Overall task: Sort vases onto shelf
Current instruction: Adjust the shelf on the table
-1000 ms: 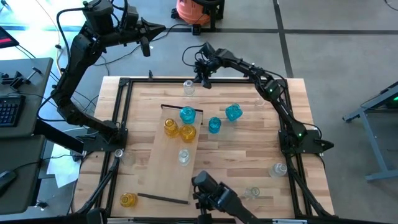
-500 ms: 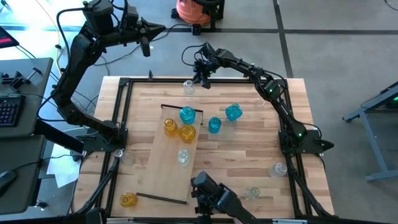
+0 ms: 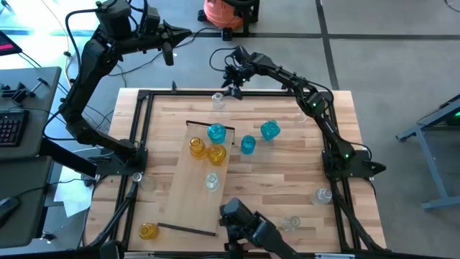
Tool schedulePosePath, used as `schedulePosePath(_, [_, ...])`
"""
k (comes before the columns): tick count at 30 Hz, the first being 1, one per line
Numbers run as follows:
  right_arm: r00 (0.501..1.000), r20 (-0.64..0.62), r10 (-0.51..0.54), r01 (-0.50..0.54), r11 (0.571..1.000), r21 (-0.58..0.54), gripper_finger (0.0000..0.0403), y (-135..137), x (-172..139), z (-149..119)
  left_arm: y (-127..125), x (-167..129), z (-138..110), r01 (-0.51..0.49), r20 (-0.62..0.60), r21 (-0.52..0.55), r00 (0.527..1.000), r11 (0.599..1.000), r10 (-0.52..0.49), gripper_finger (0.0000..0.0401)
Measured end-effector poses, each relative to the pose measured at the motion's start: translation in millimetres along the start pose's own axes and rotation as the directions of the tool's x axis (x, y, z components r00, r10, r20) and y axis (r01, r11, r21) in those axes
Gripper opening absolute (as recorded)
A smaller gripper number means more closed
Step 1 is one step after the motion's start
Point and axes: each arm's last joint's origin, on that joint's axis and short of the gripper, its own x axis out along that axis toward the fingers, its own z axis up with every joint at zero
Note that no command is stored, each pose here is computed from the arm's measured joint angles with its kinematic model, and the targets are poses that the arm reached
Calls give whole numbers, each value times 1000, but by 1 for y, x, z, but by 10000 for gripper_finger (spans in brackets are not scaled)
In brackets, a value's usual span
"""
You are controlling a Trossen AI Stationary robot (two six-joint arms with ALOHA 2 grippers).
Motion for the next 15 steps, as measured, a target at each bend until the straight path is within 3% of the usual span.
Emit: schedulePosePath(15, [999,30,28,-28,1000,8,216,2,6,0,0,0,-2,4,-17,-8,1000,1000,-5,0])
